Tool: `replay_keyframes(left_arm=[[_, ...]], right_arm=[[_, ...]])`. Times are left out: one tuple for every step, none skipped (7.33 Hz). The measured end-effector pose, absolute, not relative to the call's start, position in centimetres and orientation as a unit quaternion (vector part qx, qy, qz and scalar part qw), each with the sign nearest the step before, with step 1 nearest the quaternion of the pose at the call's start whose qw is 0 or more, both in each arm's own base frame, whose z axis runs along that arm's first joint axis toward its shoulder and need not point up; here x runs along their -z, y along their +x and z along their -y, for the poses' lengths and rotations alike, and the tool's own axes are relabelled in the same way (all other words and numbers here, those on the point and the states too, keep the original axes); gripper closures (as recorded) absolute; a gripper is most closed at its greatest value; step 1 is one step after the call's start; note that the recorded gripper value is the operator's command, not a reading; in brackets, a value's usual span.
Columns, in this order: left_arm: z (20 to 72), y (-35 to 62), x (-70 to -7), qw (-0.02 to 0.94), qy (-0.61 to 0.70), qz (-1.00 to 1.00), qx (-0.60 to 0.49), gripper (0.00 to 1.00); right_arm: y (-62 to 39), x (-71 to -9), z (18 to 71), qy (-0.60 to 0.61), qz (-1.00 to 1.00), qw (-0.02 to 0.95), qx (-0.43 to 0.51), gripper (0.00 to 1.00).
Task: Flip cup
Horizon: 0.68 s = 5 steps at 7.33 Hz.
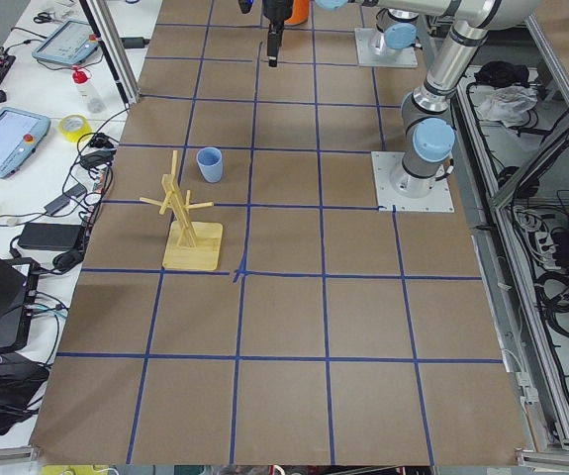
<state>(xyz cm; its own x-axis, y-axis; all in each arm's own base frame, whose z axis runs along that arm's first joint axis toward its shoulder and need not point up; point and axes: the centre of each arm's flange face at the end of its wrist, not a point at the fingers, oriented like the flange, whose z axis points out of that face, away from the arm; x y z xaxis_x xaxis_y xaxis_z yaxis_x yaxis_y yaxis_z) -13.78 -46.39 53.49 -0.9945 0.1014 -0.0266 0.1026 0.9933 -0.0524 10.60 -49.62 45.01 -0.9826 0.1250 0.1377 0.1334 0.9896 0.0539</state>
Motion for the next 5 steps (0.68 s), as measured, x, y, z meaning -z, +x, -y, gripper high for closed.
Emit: replay_keyframes(left_arm=[[46.55,-13.77,-53.45,0.005,0.038,-0.999,0.028,0.0],[46.74,-13.75,-53.26,0.002,0.015,-0.999,0.028,0.0],[46.89,-13.73,-53.0,0.0,0.0,-1.0,0.027,0.0],[46.92,-13.73,-52.86,-0.001,-0.006,-1.0,0.027,0.0],[46.9,-13.73,-52.76,-0.001,-0.008,-1.0,0.026,0.0]], right_arm=[[10.6,-45.0,49.64,-0.065,0.995,0.067,0.031,0.0],[10.61,-44.96,49.69,-0.065,0.995,0.067,0.031,0.0],[10.61,-44.9,49.71,-0.065,0.995,0.067,0.031,0.0],[10.6,-44.83,49.73,-0.065,0.995,0.067,0.032,0.0],[10.6,-44.79,49.76,-0.064,0.995,0.067,0.032,0.0]])
